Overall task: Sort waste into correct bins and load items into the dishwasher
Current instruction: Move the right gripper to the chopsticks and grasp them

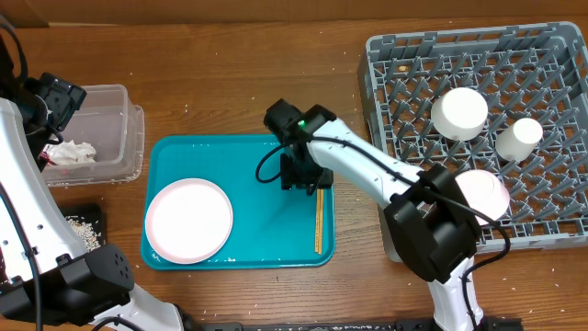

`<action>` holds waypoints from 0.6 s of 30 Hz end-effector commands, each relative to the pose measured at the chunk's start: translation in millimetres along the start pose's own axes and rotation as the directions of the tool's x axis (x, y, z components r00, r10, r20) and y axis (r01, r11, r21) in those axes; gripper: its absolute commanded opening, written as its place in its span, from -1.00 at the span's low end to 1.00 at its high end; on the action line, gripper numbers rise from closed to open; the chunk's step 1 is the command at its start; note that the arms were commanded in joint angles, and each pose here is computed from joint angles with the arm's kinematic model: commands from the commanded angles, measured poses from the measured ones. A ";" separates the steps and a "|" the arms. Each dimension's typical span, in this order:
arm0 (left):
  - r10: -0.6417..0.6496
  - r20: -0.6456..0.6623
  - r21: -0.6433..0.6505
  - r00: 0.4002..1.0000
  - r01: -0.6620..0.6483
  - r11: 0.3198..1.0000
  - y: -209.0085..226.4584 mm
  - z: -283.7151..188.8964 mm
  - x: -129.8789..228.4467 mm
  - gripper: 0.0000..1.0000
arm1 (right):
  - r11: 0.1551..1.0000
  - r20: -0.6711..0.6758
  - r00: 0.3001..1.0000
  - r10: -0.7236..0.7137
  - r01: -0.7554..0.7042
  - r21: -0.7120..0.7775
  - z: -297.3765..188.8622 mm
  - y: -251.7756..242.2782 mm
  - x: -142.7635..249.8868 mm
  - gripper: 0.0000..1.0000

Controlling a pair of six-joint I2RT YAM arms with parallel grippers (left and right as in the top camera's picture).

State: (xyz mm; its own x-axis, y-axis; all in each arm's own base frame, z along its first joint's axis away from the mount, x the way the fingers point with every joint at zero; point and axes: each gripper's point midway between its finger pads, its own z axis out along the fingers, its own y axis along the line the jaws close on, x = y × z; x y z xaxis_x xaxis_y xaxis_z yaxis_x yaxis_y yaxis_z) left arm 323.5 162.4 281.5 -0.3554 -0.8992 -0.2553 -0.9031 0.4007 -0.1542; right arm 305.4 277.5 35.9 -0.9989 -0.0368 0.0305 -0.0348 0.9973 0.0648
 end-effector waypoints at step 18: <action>0.000 0.004 -0.011 1.000 0.000 1.000 -0.1 1.3 0.0 0.99 | 0.997 -0.033 0.999 0.029 -0.027 0.077 35.0 -20.9 15.4 0.16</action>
State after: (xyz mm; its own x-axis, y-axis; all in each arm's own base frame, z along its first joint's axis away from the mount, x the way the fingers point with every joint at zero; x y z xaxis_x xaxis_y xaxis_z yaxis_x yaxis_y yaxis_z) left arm 323.6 162.3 281.5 -0.3554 -0.8992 -0.2554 -0.9030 0.4008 -0.1547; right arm 293.2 266.7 9.8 -0.9983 -0.0227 0.0530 -0.0220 0.9996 0.0149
